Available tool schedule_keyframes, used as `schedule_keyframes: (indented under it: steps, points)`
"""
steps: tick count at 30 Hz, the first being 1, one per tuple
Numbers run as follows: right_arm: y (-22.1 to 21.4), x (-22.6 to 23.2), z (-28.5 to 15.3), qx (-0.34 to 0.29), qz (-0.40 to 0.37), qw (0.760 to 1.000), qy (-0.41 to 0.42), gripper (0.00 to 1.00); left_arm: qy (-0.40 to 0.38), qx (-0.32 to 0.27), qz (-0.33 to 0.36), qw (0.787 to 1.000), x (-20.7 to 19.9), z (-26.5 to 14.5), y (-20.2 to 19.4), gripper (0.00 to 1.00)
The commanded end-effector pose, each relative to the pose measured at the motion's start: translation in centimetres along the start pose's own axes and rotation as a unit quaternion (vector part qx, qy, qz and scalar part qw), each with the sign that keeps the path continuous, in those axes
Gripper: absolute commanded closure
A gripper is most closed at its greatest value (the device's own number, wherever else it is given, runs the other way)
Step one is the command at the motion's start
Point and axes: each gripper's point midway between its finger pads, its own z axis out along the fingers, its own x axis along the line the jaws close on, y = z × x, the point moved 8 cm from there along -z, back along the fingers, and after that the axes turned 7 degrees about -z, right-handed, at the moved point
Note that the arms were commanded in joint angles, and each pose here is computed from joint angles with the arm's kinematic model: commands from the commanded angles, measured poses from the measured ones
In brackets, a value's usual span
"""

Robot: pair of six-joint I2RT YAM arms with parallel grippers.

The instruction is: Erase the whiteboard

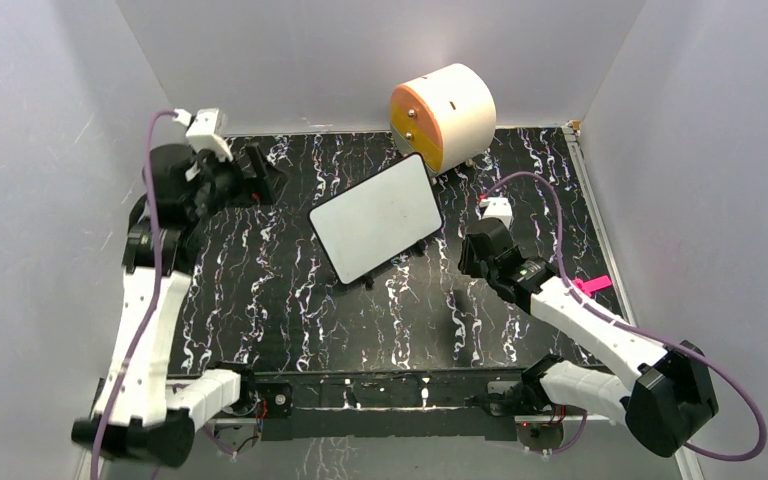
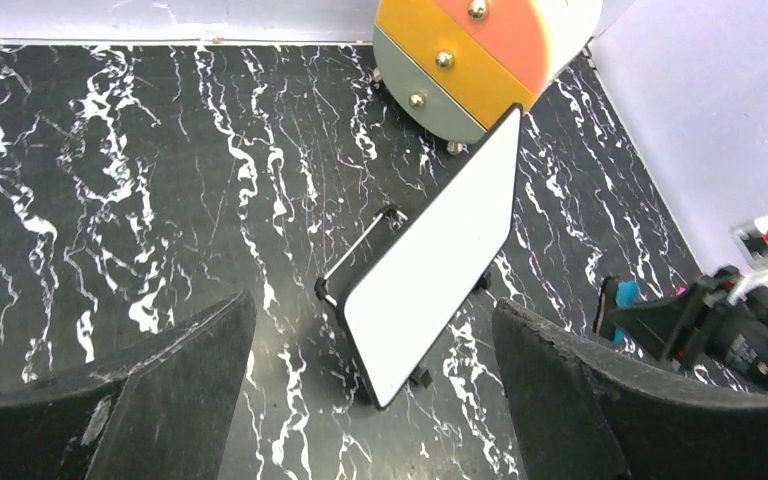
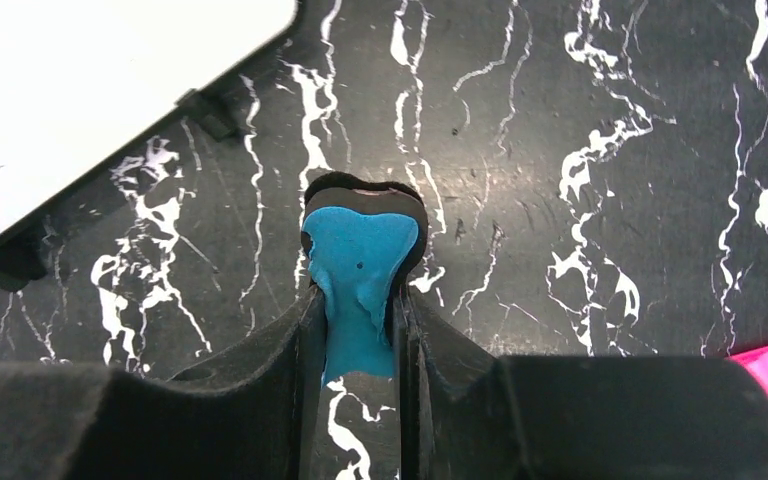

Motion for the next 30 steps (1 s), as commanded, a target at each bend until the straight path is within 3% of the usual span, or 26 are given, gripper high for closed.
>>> schedule_keyframes:
  steps: [1,7,19,21,26,30]
  points:
    - [-1.4,-1.0,1.0,0.052,0.039,0.998,-0.018,0.75,0.025,-0.004,-0.022,0.999,0.1,-3.3,-2.3,0.12]
    - [-2.8,-1.4,2.2,0.076,0.057,0.995,-0.040,0.75,0.018,-0.028,-0.002,0.999,-0.1,-5.5,-3.5,0.10]
    - [-4.5,-1.2,4.5,0.120,0.056,0.990,-0.041,0.72,-0.008,0.031,-0.016,0.999,-0.2,-5.2,-5.2,0.03]
    - [-4.5,-1.2,4.6,0.126,0.058,0.989,-0.050,0.68,-0.008,0.037,-0.017,0.999,-0.2,-5.1,-5.2,0.02]
    - [-4.0,-1.5,4.1,0.121,0.069,0.988,-0.068,0.46,-0.007,0.042,-0.014,0.999,-0.2,-5.0,-5.0,0.02]
    - [-3.3,-1.8,3.2,0.104,0.076,0.989,-0.072,0.37,-0.002,0.048,-0.016,0.999,-0.2,-4.8,-4.9,0.02]
